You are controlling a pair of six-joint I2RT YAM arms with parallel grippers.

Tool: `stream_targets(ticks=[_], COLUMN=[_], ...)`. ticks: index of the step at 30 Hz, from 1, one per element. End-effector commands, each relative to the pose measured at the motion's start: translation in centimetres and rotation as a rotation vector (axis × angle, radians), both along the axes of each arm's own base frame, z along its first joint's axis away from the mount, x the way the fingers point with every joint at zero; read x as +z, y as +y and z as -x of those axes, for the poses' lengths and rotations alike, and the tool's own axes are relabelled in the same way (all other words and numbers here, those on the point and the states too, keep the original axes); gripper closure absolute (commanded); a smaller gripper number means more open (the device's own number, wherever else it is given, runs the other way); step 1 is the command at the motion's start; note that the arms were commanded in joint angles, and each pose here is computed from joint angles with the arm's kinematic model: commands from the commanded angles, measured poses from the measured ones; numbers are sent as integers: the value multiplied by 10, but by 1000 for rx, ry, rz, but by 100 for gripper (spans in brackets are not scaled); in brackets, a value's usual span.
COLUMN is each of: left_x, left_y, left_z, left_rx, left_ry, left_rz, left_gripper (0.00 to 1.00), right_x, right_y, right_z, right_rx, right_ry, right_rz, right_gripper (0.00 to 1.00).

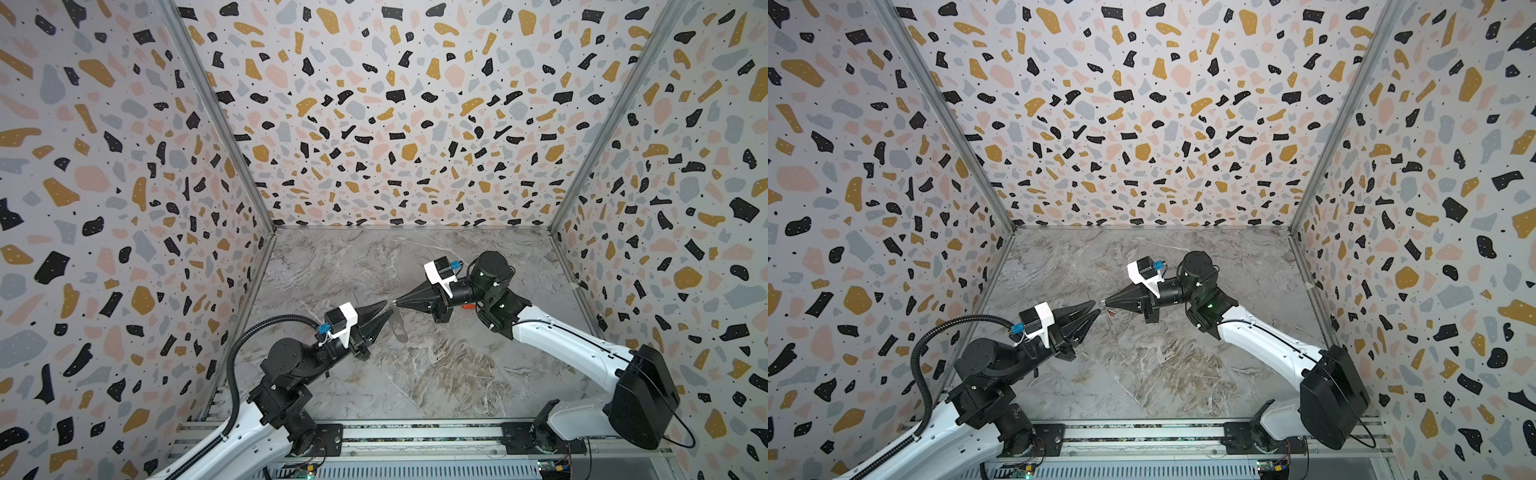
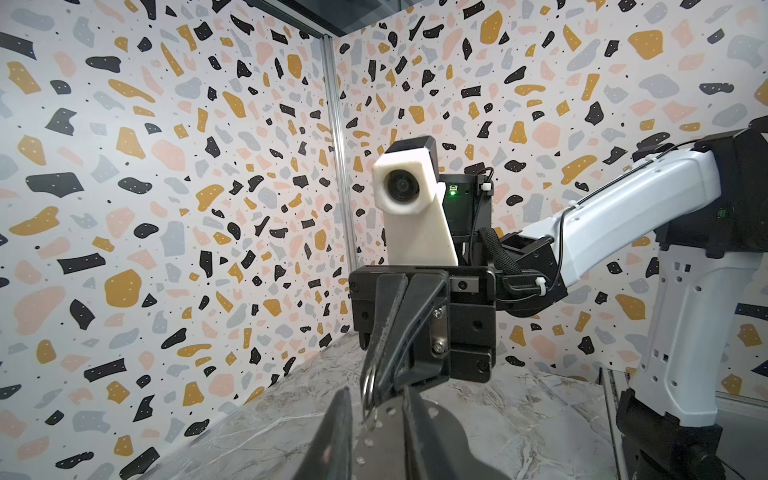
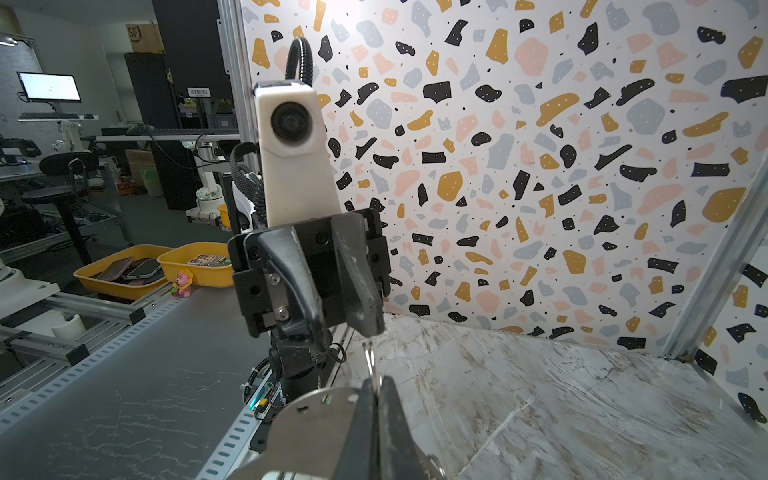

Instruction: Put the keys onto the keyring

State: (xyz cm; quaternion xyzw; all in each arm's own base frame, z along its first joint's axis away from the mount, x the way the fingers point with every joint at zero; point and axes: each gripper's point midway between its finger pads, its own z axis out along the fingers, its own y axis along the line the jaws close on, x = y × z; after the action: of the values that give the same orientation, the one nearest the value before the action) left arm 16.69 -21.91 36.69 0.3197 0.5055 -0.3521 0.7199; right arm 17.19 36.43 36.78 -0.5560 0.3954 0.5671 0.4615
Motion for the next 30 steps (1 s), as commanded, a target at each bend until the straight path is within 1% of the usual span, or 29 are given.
stream_targets(ticks=[1, 6, 19, 20, 23, 26, 27, 29, 30], left_x=[3, -1, 4, 5, 4, 5, 5, 6, 6], left_y=[-2, -7, -6, -6, -6, -6, -5, -3, -3], left_z=[1, -1, 0, 1, 0, -1, -2, -6, -6], left_rx=[-12, -26, -28, -29, -24, -20, -14, 5, 7], left_ry=[-9, 1, -18, -21, -19, -16, -10, 6, 7], left_rz=[14, -2, 14, 16, 17, 17, 19, 27, 25], left_gripper=[79, 80, 85, 86, 93, 96, 96, 91, 92], right_x=[20, 20, 10, 9, 8, 8, 8, 7, 6], right_y=[-9, -10, -9, -9, -9, -10, -10, -10, -10], right_z=[14, 18, 20, 20, 20, 20, 20, 20, 20], right_rx=[33, 55, 75, 75, 75, 75, 72, 68, 68], right_ry=[-51, -48, -24, -21, -20, -18, -17, -17, -16], right_rz=[-54, -57, -38, -36, -36, -35, -35, -34, -32], right_gripper=[100, 100, 100, 100, 100, 100, 100, 100, 100])
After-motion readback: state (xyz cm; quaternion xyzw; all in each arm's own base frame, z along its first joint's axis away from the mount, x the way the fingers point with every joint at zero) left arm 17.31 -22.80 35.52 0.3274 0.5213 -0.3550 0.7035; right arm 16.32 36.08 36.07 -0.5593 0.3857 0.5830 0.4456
